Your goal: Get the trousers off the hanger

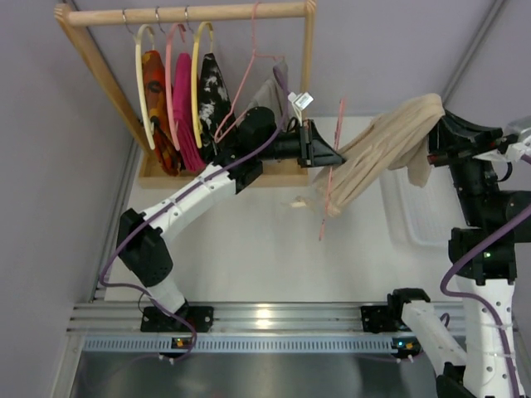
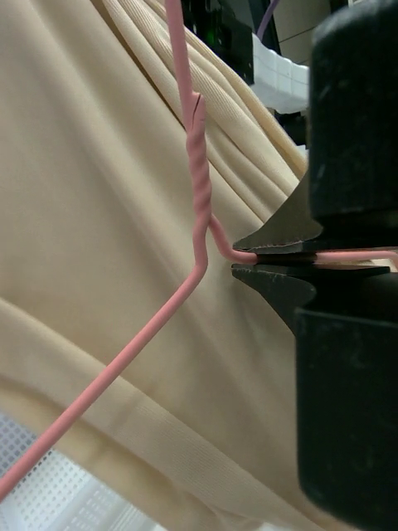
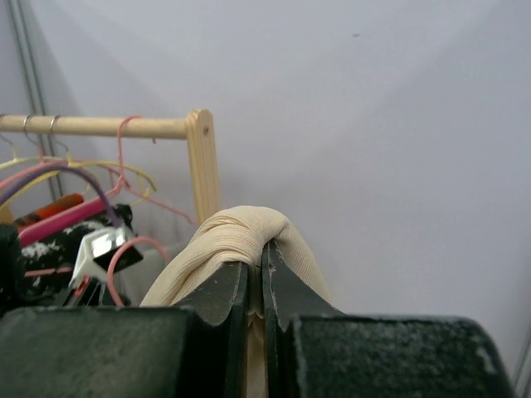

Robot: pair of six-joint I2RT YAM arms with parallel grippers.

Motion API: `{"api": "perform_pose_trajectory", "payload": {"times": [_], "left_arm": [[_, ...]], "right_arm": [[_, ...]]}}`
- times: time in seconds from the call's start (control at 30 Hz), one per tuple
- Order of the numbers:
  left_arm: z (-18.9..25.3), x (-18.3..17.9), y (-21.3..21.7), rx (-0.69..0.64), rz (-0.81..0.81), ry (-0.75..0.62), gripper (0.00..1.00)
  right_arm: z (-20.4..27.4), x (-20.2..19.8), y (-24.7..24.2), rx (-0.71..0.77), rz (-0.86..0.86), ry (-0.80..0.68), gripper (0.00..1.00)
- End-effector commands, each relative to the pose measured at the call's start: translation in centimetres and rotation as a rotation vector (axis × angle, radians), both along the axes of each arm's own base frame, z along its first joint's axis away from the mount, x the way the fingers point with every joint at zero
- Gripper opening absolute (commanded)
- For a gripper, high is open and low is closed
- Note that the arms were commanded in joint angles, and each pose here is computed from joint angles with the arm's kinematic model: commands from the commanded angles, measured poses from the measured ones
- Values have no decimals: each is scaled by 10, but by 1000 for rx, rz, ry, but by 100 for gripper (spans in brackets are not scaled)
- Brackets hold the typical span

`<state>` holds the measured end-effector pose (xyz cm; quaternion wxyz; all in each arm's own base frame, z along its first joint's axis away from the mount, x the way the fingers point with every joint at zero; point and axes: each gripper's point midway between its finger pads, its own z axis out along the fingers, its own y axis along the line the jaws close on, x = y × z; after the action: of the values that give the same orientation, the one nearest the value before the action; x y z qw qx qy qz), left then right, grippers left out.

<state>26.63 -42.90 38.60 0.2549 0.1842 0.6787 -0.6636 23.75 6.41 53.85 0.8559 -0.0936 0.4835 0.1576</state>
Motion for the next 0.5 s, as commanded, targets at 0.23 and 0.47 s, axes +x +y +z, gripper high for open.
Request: {"api": "perform_pose_trajectory", "payload": {"times": [0.23, 0.47], "left_arm": [[8, -15, 16, -32, 4, -80, 0], [0, -20, 20, -19, 2, -75, 0]], "right_arm": [[110, -31, -50, 86, -269, -312, 0], [128, -30, -88, 46, -517, -361, 0]]}}
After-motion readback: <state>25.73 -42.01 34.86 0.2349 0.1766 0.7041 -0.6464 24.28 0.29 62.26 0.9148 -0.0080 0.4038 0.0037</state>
